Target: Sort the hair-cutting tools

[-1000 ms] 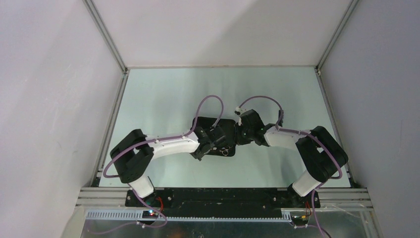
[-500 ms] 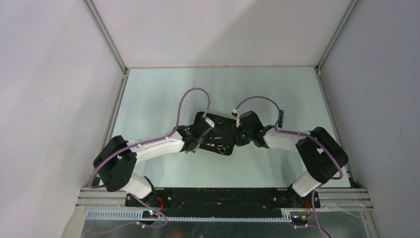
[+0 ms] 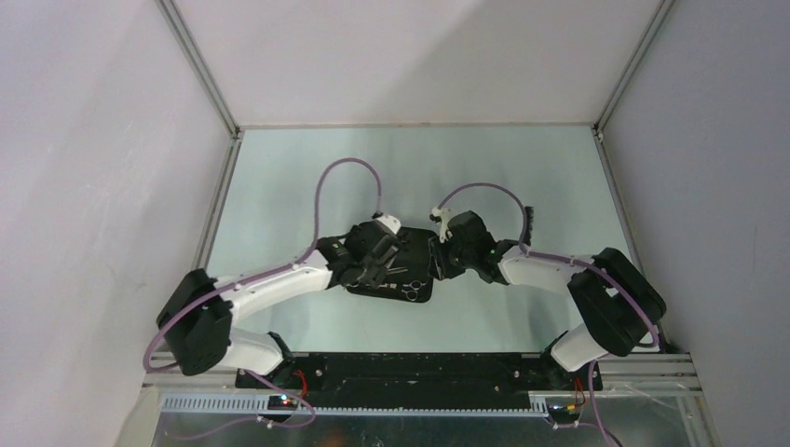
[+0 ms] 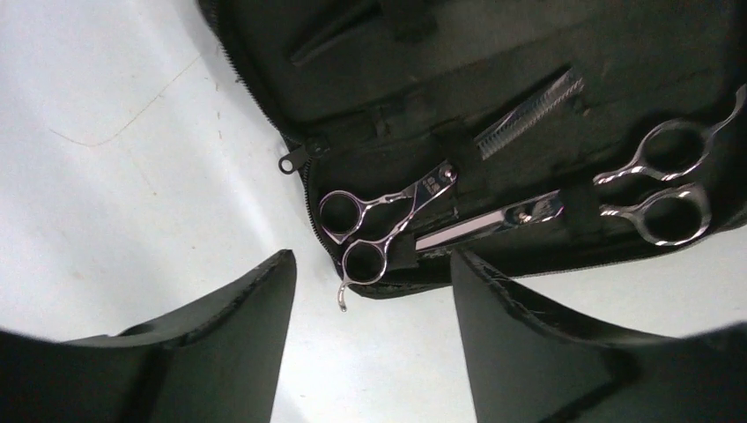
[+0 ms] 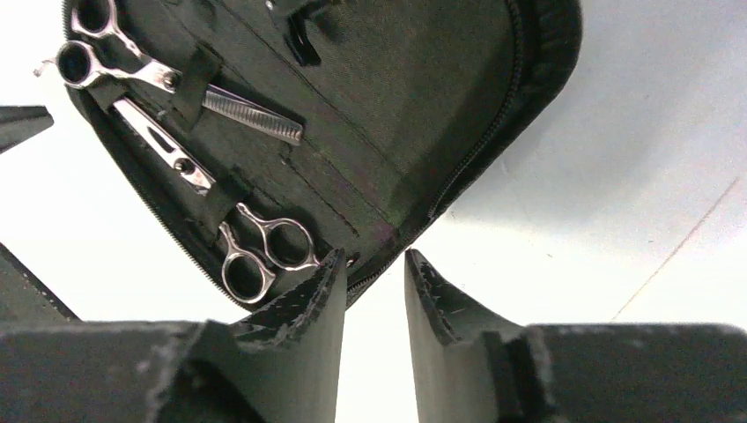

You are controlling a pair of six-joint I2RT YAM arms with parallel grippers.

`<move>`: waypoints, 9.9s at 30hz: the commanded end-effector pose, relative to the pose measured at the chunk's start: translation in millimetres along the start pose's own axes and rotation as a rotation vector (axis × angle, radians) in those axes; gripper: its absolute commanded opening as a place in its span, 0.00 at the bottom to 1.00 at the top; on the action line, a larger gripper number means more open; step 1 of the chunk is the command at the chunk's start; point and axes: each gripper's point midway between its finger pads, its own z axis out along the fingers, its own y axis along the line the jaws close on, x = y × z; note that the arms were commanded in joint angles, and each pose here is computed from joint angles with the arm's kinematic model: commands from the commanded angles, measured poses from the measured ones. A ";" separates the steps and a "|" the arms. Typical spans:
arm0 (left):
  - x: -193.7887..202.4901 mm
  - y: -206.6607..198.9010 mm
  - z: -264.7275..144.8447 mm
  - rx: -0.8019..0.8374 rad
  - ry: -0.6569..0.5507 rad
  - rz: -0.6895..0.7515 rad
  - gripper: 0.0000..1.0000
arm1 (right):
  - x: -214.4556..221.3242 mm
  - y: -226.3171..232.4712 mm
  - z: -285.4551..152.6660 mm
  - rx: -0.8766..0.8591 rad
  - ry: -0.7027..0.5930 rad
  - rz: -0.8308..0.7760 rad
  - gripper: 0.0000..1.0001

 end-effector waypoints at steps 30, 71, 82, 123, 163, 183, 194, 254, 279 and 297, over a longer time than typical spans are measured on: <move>25.5 21.8 26.7 -0.004 0.185 -0.452 0.60 | -16.8 -22.0 25.7 0.219 0.042 0.242 0.24; 38.6 -23.1 35.0 0.210 0.338 -0.033 0.28 | -19.3 -11.6 31.8 0.172 0.032 0.188 0.00; 31.8 -23.5 40.5 0.236 0.344 0.138 0.00 | -29.1 1.2 32.3 0.093 0.004 0.100 0.00; -33.2 -111.4 16.6 0.461 -0.024 0.493 0.00 | -51.0 28.9 36.7 -0.190 -0.092 0.005 0.00; -70.8 -92.2 15.8 0.374 -0.201 0.250 0.12 | -40.1 15.3 37.3 -0.137 -0.107 0.106 0.01; -36.5 61.8 -76.5 0.062 -0.383 -0.434 0.99 | -71.3 -62.3 -58.6 0.280 -0.207 0.205 0.81; 16.2 175.4 -107.0 -0.268 -0.418 -0.746 1.00 | -65.4 -176.2 -129.3 0.755 -0.158 0.477 0.99; 22.4 183.6 -77.7 -0.325 -0.382 -0.647 1.00 | -93.7 41.2 -49.8 -0.085 -0.071 0.450 0.00; -65.3 12.7 25.5 0.488 0.046 -0.130 0.80 | -34.7 75.3 -38.4 -0.141 0.006 0.446 0.00; -95.5 -27.5 56.8 0.651 0.088 -0.186 0.33 | -33.1 62.5 -43.2 -0.117 -0.006 0.453 0.00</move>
